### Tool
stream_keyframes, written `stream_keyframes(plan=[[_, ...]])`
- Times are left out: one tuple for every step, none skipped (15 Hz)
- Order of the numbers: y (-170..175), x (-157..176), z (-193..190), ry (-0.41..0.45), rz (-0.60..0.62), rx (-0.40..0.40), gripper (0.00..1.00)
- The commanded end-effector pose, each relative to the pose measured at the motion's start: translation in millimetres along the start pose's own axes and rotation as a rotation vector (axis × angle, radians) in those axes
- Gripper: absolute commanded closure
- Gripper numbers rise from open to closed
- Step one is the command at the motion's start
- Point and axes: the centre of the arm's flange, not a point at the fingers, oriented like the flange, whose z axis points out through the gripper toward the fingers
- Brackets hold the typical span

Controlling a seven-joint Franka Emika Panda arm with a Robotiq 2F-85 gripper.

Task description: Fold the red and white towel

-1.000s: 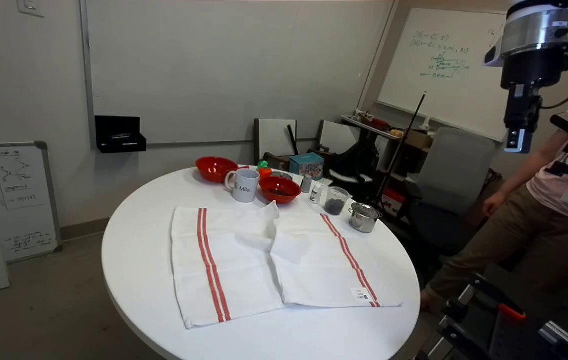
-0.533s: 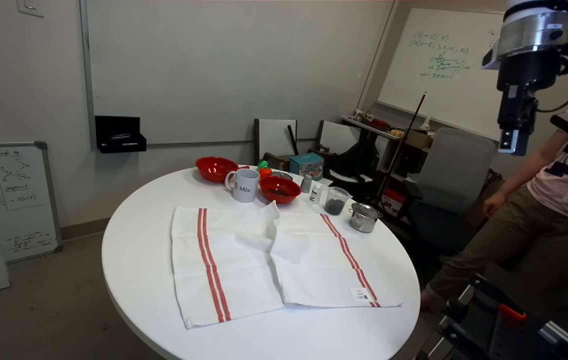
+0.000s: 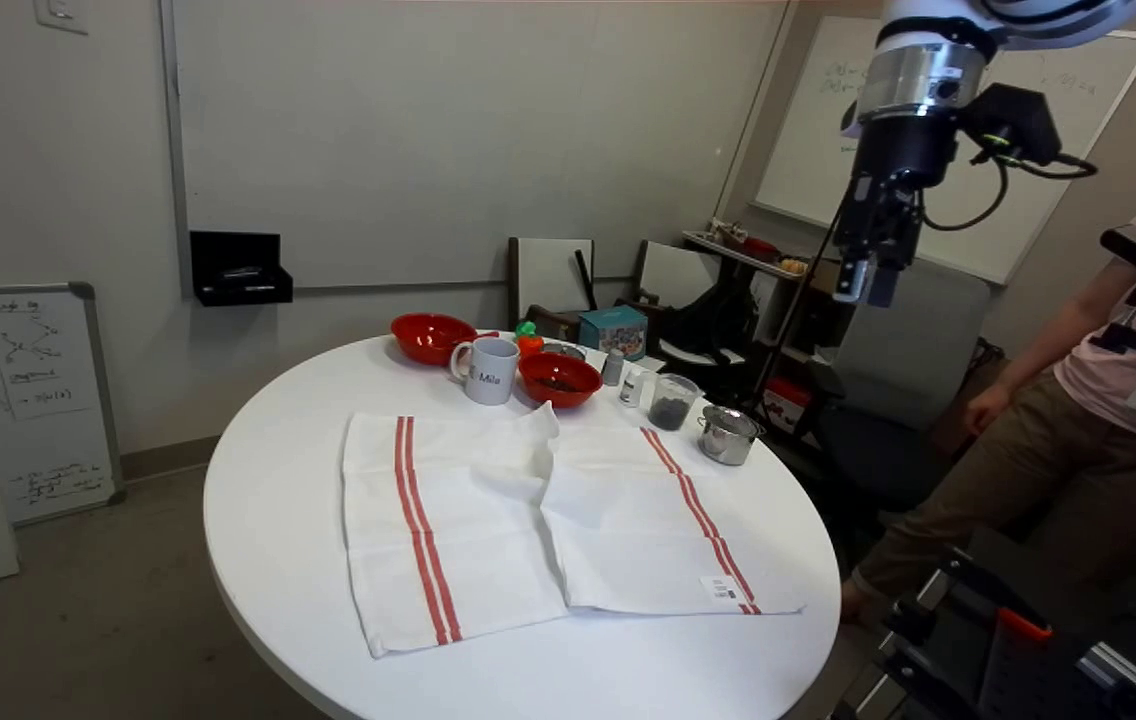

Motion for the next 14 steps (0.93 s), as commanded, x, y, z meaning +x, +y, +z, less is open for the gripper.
stream_keyframes(plan=[[-37,65,0,0.029,0.004,-0.037,0.00],[-50,82,4,0.040,0.024,-0.055,0.00],[-61,95,8,0.058,0.047,-0.078,0.00],[-71,109,12,0.065,0.065,-0.086,0.00],[-80,121,17,0.072,0.078,-0.088,0.00],[-87,135,24,0.081,0.103,-0.087,0.00],[-91,149,30,0.098,0.135,-0.087,0.00],[-93,166,36,0.118,0.163,-0.091,0.00],[-91,182,41,0.132,0.194,-0.096,0.00],[-87,198,45,0.137,0.218,-0.092,0.00],[-81,210,48,0.143,0.235,-0.086,0.00],[-75,220,52,0.140,0.252,-0.078,0.00],[-68,224,54,0.124,0.280,-0.072,0.00],[-73,191,56,0.130,0.231,-0.076,0.00]])
